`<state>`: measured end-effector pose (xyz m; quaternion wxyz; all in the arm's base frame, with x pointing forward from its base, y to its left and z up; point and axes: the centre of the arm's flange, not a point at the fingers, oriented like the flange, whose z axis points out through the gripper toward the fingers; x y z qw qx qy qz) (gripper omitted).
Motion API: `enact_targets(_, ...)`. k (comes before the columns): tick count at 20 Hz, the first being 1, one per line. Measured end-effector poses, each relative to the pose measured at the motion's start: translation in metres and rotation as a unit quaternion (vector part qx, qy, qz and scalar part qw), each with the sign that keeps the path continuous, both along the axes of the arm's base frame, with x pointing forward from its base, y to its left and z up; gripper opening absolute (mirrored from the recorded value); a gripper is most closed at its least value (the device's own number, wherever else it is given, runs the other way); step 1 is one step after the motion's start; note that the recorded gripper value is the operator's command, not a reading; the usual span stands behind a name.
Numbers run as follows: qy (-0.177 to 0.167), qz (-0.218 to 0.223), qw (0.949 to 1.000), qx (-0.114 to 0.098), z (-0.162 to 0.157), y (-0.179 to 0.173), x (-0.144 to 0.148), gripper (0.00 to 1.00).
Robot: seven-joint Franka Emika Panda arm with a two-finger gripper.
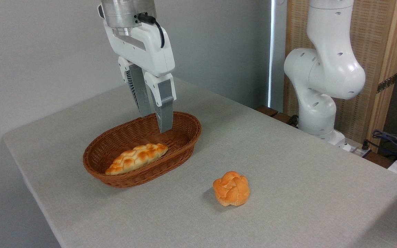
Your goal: Put bread into the basket
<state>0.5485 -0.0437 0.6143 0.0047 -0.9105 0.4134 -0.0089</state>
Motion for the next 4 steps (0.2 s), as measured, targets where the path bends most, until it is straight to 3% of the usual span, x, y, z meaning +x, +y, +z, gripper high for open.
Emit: enact_targets(4,0.001,0.0,1.0,0.0,-0.0005,-0.0002,-0.0003,1.0)
